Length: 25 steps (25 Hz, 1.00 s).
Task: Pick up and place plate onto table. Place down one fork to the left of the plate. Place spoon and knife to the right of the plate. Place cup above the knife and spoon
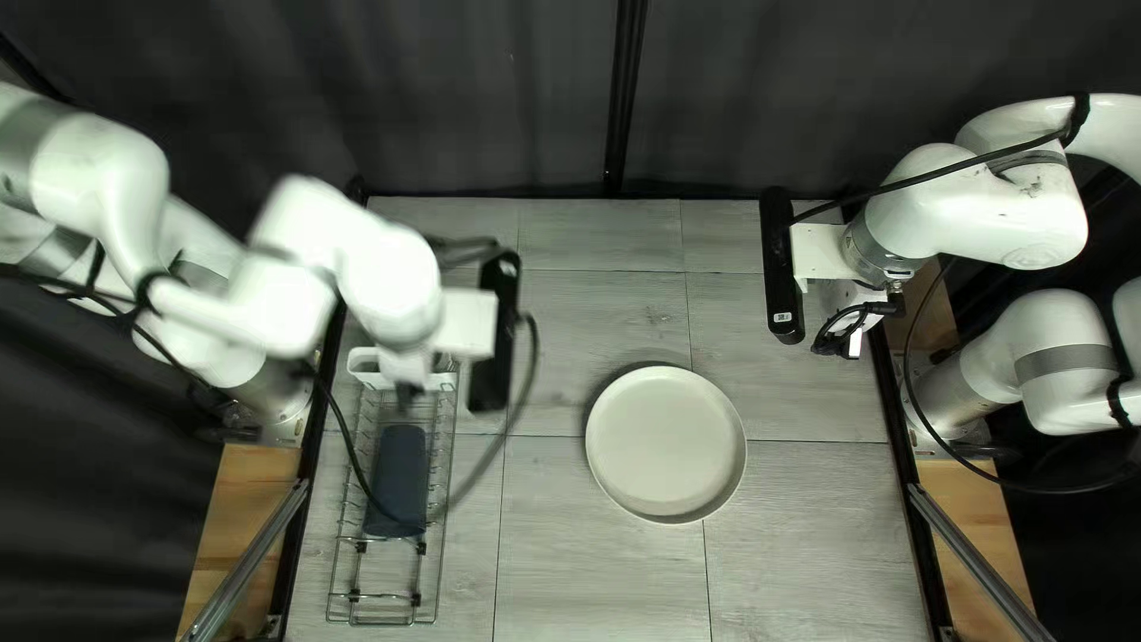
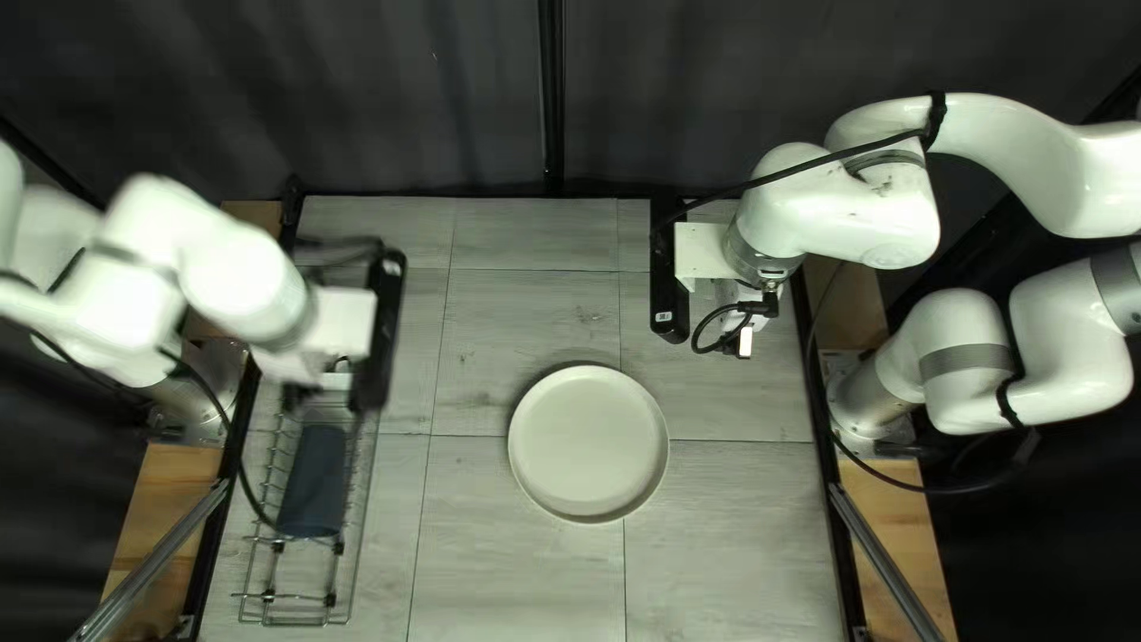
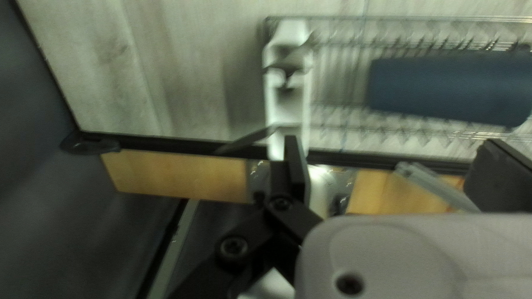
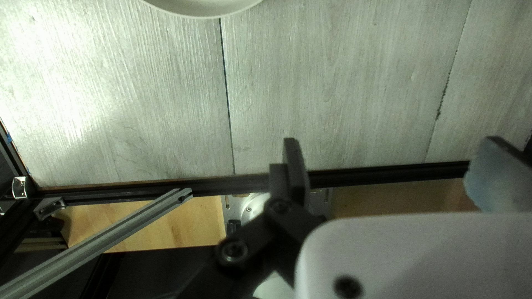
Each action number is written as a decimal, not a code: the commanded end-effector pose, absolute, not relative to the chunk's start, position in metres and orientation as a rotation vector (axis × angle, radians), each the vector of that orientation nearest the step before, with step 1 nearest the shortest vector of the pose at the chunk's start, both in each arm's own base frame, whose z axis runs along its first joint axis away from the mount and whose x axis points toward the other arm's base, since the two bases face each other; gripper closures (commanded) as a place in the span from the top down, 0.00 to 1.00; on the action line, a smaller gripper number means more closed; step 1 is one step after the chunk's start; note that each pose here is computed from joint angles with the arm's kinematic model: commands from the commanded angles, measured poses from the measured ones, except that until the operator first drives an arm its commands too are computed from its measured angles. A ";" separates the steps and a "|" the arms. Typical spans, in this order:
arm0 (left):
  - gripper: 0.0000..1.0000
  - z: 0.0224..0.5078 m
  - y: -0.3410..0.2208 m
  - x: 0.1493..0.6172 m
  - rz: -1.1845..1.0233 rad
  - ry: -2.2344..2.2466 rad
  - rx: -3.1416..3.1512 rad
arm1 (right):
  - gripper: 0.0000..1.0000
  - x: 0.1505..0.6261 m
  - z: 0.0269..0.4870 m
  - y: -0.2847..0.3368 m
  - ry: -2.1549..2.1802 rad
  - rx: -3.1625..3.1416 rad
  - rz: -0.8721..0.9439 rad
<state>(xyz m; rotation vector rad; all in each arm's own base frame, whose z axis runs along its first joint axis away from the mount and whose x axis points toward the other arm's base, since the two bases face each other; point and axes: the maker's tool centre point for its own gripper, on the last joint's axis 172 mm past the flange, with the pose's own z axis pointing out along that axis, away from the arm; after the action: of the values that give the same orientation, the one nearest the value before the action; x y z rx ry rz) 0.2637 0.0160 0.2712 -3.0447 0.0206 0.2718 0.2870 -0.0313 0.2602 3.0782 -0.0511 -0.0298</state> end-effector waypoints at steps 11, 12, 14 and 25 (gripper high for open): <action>1.00 0.220 0.068 0.248 0.406 -0.033 -3.138 | 1.00 0.287 0.260 -0.031 -0.051 3.078 -0.030; 1.00 0.215 0.068 0.250 0.419 -0.039 -3.137 | 1.00 0.287 0.260 -0.031 -0.051 3.078 -0.030; 1.00 0.206 0.069 0.253 0.452 -0.049 -3.129 | 1.00 0.287 0.260 -0.031 -0.051 3.078 -0.030; 1.00 0.187 0.062 0.243 0.549 -0.104 -3.121 | 1.00 0.287 0.260 -0.031 -0.051 3.078 -0.030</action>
<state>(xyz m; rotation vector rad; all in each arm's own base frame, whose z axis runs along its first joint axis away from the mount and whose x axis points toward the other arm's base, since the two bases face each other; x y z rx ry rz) 0.2447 0.0632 0.1881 -3.1224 -0.0983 0.5380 0.2870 -0.0313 0.2602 3.0782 -0.0511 -0.0298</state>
